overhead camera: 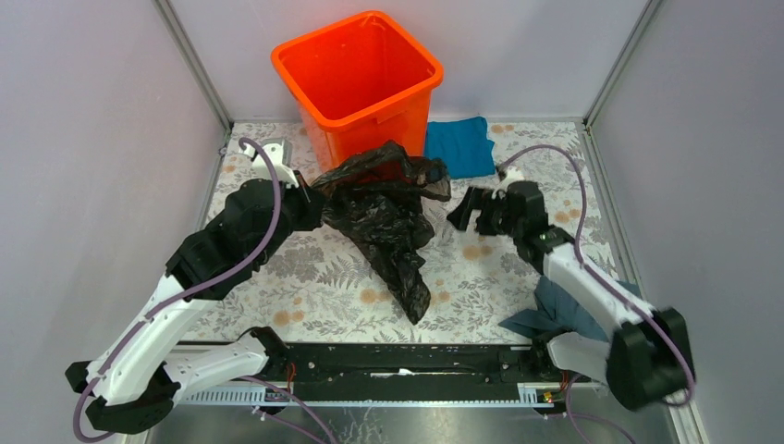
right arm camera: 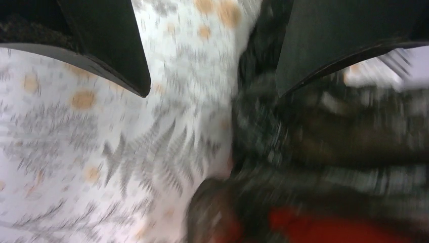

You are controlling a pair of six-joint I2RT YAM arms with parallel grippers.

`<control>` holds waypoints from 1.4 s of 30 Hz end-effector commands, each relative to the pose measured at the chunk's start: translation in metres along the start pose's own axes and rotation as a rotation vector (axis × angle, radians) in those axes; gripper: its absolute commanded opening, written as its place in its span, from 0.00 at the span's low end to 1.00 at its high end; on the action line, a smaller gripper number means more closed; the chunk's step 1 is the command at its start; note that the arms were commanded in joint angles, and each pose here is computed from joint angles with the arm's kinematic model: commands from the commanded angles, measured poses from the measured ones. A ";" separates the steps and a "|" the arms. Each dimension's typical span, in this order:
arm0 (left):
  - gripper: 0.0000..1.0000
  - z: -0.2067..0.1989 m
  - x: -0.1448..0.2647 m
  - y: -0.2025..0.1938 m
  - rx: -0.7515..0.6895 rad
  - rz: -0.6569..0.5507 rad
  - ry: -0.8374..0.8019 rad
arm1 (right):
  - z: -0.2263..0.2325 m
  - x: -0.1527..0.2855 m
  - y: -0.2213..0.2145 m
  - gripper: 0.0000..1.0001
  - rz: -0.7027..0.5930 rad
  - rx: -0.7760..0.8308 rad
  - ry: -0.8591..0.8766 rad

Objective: Put the trash bags into the trash bin

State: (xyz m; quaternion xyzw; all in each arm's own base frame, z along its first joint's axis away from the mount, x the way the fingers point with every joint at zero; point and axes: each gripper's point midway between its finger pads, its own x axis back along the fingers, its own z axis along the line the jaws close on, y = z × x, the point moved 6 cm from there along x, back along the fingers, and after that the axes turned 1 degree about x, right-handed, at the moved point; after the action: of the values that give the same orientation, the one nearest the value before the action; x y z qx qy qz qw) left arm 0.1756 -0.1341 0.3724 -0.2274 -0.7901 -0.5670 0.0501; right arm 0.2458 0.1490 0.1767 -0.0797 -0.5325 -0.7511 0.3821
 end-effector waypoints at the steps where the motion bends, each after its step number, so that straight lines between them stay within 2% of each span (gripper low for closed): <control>1: 0.00 -0.001 0.011 0.006 0.013 -0.020 -0.045 | 0.001 -0.026 0.064 1.00 -0.111 -0.334 0.303; 4: 0.00 -0.002 0.012 0.004 0.017 -0.015 -0.060 | 0.003 -0.042 0.065 1.00 -0.044 -0.399 0.396; 9: 0.00 -0.003 0.012 0.003 0.022 -0.016 -0.076 | -0.003 -0.061 0.076 1.00 -0.017 -0.442 0.372; 13: 0.00 -0.004 0.013 0.001 0.024 -0.007 -0.089 | -0.015 -0.087 0.071 1.00 0.033 -0.538 0.321; 15: 0.00 -0.005 0.013 0.002 0.023 -0.006 -0.092 | -0.024 -0.097 0.066 1.00 0.002 -0.522 0.294; 18: 0.00 -0.007 0.014 0.004 0.022 -0.008 -0.100 | -0.028 -0.111 0.066 1.00 0.023 -0.443 0.317; 22: 0.00 -0.009 0.011 0.006 0.011 -0.003 -0.098 | -0.023 -0.130 0.060 0.92 0.032 -0.488 0.466; 25: 0.00 -0.012 0.009 0.007 0.012 0.006 -0.106 | -0.021 -0.139 0.055 0.91 0.025 -0.501 0.456; 26: 0.00 -0.014 0.009 0.007 0.012 0.010 -0.116 | -0.020 -0.143 0.053 0.89 0.025 -0.511 0.456; 28: 0.00 -0.018 0.005 0.006 0.007 0.025 -0.134 | -0.017 -0.146 0.057 0.75 0.010 -0.552 0.498; 31: 0.00 -0.027 0.005 0.013 0.006 0.030 -0.163 | -0.015 -0.144 0.068 0.47 -0.008 -0.561 0.528; 34: 0.00 -0.033 0.009 0.029 0.012 -0.006 -0.177 | -0.009 -0.110 0.095 0.14 -0.071 -0.525 0.487; 36: 0.00 -0.037 0.012 0.049 0.001 -0.062 -0.166 | 0.000 -0.067 0.128 0.01 -0.154 -0.452 0.394; 39: 0.00 -0.056 0.026 0.100 -0.032 -0.190 -0.215 | 0.025 0.028 0.190 0.00 -0.327 -0.344 0.220; 42: 0.00 -0.089 0.065 0.162 -0.045 -0.331 -0.415 | 0.079 0.154 0.241 0.00 -0.571 -0.174 0.231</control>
State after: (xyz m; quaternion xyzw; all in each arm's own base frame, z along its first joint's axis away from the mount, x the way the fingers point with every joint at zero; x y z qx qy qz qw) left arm 0.1858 -0.1617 0.4592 -0.2561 -0.7882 -0.5579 -0.0438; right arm 0.3620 0.1473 0.2890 -0.0184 -0.3003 -0.8870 0.3504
